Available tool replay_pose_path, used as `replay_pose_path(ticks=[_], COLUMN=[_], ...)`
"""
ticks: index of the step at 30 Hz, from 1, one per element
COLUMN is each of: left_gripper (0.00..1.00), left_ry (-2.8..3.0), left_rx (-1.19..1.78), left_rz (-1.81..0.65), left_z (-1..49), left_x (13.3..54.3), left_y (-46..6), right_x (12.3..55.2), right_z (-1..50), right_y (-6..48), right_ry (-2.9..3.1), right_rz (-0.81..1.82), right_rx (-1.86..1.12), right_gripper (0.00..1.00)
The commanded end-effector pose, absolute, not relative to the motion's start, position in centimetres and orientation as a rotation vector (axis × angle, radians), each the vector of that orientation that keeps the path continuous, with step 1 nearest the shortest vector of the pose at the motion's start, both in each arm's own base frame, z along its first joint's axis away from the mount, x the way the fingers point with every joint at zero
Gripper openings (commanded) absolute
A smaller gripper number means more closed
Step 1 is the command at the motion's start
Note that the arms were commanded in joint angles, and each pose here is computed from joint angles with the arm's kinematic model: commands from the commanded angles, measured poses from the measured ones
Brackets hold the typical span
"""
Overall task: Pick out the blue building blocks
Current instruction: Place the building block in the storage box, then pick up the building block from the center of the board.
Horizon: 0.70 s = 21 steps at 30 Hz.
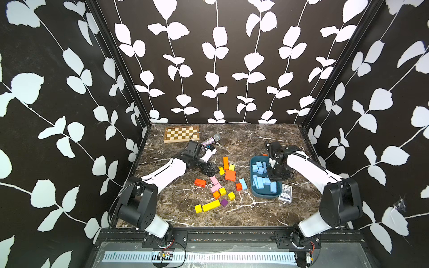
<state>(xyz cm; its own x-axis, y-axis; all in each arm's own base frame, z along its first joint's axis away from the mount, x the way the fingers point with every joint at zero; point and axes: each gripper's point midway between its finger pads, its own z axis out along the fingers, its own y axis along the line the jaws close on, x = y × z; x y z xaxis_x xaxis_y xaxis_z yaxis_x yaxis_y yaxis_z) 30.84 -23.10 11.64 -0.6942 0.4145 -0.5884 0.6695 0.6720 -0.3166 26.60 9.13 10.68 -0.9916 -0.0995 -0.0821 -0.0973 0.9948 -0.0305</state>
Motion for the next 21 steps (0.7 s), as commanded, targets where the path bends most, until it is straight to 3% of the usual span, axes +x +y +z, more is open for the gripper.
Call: replay_pose_path(ticks=[1, 11, 21], left_gripper=[0.85, 0.85, 0.85], left_ry=[2.426, 2.437, 2.434], left_rx=[0.83, 0.651, 0.633], left_rz=[-0.659, -0.605, -0.62], left_z=[11.2, 12.0, 12.2], left_x=[31.1, 33.1, 33.3], left_y=[-21.8, -17.6, -17.5], right_x=[27.4, 29.2, 28.5], right_z=[13.2, 10.5, 5.7], right_y=[13.4, 24.2, 24.1], right_ry=[2.964, 2.987, 3.134], right_rz=[0.129, 0.214, 0.084], right_rx=[-0.232, -0.496, -0.476], right_gripper=[0.39, 0.4, 0.41])
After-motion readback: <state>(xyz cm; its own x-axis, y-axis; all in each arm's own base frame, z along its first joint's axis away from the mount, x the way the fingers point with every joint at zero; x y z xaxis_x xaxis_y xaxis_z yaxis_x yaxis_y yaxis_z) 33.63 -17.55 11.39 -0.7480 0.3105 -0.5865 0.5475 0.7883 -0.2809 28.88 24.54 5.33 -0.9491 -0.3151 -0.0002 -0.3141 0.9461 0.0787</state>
